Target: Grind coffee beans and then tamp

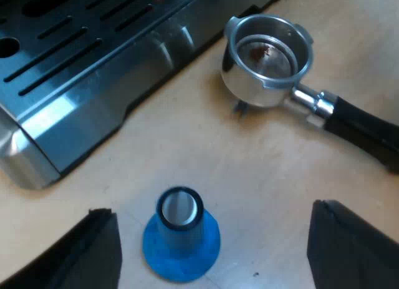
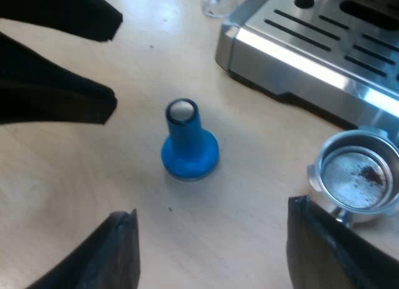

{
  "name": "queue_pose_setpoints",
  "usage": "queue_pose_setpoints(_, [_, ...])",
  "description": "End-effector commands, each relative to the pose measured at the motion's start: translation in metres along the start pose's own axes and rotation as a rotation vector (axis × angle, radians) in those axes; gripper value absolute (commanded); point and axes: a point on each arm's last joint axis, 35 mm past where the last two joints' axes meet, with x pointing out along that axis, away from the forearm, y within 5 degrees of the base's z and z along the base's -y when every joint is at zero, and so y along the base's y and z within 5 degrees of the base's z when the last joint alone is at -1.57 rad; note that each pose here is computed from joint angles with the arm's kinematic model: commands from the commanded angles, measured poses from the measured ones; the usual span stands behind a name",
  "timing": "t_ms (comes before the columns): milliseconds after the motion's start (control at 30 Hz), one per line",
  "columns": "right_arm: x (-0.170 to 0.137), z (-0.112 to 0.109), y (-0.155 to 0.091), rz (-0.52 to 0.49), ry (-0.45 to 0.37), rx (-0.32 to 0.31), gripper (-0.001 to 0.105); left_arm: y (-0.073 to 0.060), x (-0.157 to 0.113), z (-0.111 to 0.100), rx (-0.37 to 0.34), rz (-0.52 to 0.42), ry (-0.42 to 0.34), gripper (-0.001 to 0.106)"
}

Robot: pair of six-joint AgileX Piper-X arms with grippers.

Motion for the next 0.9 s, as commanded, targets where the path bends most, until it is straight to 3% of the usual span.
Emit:
queue_pose_setpoints(33, [0.004, -0.007, -0.001, 0.001, 0.015, -0.017, 0.054, 0.001, 0.006, 0.003, 0.014, -0.006, -0.013, 0.064])
queue_pose_setpoints(233, [0.008, -0.016, 0.001, 0.008, 0.014, -0.011, 0.054, 0.007, 0.021, -0.002, 0.011, -0.006, -0.01, 0.064])
queue_pose_setpoints(900, [0.009, -0.016, 0.001, 0.011, -0.003, -0.002, 0.054, 0.022, 0.058, -0.016, -0.006, -0.008, 0.02, 0.062])
